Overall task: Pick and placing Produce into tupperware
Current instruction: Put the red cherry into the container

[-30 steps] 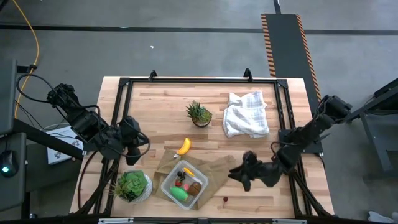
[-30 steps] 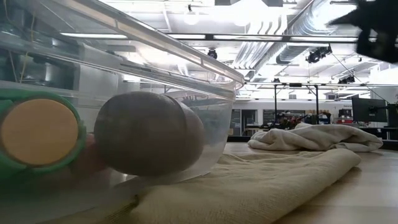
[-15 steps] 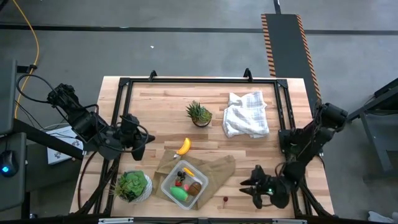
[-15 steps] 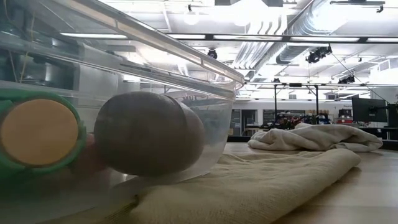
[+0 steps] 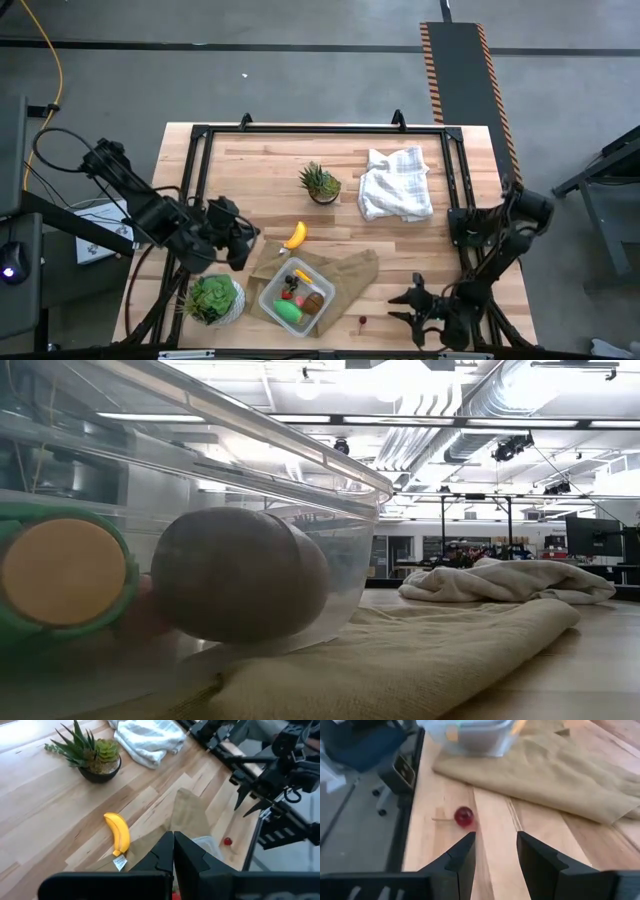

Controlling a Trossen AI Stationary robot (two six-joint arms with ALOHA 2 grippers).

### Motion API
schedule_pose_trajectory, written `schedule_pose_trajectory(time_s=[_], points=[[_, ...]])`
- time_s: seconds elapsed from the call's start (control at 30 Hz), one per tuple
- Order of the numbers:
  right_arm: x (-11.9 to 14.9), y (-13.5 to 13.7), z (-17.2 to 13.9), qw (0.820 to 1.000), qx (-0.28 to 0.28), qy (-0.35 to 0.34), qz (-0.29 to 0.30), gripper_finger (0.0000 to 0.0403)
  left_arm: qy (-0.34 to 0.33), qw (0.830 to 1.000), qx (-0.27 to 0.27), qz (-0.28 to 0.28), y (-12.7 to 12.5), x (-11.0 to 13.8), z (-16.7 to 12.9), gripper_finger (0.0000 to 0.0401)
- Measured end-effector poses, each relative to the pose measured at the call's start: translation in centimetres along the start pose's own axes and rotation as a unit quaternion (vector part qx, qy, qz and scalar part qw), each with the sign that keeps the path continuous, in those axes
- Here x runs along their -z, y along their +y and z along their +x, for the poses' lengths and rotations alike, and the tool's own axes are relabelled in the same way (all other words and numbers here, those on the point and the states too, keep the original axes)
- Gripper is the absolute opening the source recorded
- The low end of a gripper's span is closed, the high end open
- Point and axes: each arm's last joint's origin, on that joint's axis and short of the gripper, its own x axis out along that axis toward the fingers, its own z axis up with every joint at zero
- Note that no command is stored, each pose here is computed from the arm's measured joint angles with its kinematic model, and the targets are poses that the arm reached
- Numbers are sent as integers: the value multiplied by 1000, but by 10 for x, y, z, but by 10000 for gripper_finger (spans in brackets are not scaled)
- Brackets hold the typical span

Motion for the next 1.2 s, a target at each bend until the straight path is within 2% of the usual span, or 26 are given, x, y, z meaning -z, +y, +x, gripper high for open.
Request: schedule_pose_trajectory(time_s=[0.13,0.37,0.53,0.77,0.97,1.2], points=[[9,1,11,1000,-5,5,-27,133,9,1000,-9,8,-5,6,8,1],[13,13,26,996,-63,-16,-63,133,36,999,-8,13,-10,12,14,1],[14,9,35,996,-54,-17,-71,133,34,999,-3,8,-11,12,14,1],[12,4,48,992,-54,-8,-111,136,37,999,0,8,-11,12,14,1],[6,0,55,991,-50,-7,-126,162,35,999,-2,11,-11,12,14,1],[2,-1,60,985,-70,6,-157,188,34,999,-3,11,-11,12,14,1]])
